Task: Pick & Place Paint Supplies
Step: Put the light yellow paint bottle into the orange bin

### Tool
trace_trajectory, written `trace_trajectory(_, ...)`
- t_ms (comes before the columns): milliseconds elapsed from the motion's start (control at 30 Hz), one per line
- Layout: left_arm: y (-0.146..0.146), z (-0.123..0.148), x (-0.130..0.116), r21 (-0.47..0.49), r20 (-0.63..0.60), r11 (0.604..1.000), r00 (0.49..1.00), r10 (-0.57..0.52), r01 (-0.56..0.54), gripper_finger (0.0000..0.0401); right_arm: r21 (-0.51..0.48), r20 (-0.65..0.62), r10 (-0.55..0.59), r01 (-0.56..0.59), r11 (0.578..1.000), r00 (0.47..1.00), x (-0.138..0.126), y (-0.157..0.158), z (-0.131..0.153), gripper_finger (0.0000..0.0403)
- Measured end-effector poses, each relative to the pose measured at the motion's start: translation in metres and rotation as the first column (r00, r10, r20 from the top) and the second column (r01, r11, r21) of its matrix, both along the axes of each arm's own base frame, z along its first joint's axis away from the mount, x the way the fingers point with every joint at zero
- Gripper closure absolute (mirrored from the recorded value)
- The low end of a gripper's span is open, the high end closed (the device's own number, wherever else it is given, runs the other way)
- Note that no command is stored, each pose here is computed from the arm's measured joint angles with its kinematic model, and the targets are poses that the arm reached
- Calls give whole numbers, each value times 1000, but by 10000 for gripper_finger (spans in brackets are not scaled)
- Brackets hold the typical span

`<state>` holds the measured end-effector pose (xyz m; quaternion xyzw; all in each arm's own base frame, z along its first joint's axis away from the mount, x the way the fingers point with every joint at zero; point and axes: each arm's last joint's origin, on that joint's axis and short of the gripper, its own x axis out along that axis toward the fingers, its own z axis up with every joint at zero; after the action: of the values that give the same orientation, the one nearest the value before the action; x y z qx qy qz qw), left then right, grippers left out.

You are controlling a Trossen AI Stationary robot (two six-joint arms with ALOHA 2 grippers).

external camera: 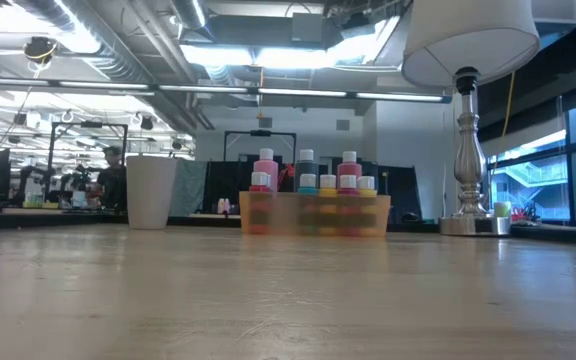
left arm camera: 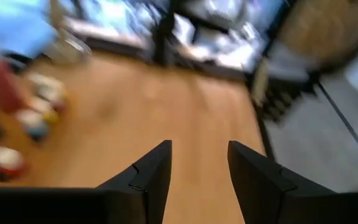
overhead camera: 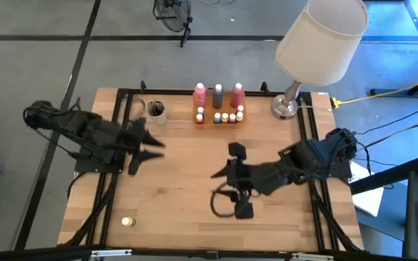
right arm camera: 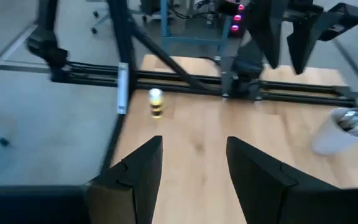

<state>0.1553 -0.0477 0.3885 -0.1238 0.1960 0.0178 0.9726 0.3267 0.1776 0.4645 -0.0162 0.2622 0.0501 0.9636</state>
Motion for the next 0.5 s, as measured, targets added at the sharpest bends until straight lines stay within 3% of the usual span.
trace_trajectory(133, -32, 1, 7, -55, -165, 991, 978, -130, 123, 248, 44, -4, 25, -24, 999, 1000, -6, 18, -2, 222)
trace_trajectory(300, -68, -1, 9, -170, -336, 972, 917, -214, 164, 248, 72, -3, 62, -62, 996, 998, -9, 41, -9, 222)
trace_trajectory(400, -82, -5, 8, -280, -450, 958, 872, -193, 68, 248, 75, 3, 89, -89, 993, 996, -11, 53, -12, 222)
trace_trajectory(500, -92, -13, 9, -387, -568, 916, 810, -146, -106, 248, 75, 1, 104, -104, 992, 995, -12, 59, -14, 222)
